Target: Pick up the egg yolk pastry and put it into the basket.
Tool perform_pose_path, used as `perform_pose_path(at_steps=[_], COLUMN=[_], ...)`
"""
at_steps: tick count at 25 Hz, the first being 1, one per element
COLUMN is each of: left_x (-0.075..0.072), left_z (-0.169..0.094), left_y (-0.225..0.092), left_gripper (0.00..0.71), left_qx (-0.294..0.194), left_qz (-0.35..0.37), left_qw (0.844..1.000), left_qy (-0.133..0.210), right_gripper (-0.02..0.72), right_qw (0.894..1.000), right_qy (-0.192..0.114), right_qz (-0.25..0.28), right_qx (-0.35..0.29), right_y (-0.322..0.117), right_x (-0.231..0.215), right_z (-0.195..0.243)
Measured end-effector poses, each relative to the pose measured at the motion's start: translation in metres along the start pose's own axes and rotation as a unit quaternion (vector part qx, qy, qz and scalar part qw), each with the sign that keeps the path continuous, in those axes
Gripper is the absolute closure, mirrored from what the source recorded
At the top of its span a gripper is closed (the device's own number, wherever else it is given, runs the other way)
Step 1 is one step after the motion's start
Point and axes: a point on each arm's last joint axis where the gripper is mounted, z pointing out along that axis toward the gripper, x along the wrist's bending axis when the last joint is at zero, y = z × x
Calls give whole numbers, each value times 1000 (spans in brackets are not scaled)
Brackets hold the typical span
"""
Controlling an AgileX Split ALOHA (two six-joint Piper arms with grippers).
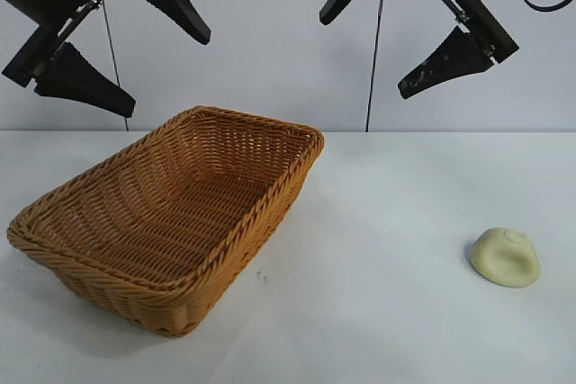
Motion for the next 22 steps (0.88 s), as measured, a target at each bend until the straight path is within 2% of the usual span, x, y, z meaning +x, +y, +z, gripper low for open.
perform_pose_path(at_steps=[11,16,19,22], left_x=[0,0,-3,-12], left_z=[0,-1,-10,-27], left_y=[0,-6,-11,-15], left_gripper=[14,14,14,14], left_qx=[0,32,41,27], left_qz=[1,11,22,18], left_qw=[1000,999,999,999], left_qy=[0,5,14,22], right_gripper=[10,10,10,10], right_qw=[1000,1000,1000,1000], right_qy=[0,0,0,0], right_qz=[0,0,0,0], right_qx=[0,0,0,0], right_y=[0,0,0,0], right_x=[0,0,0,0], right_z=[0,0,0,0])
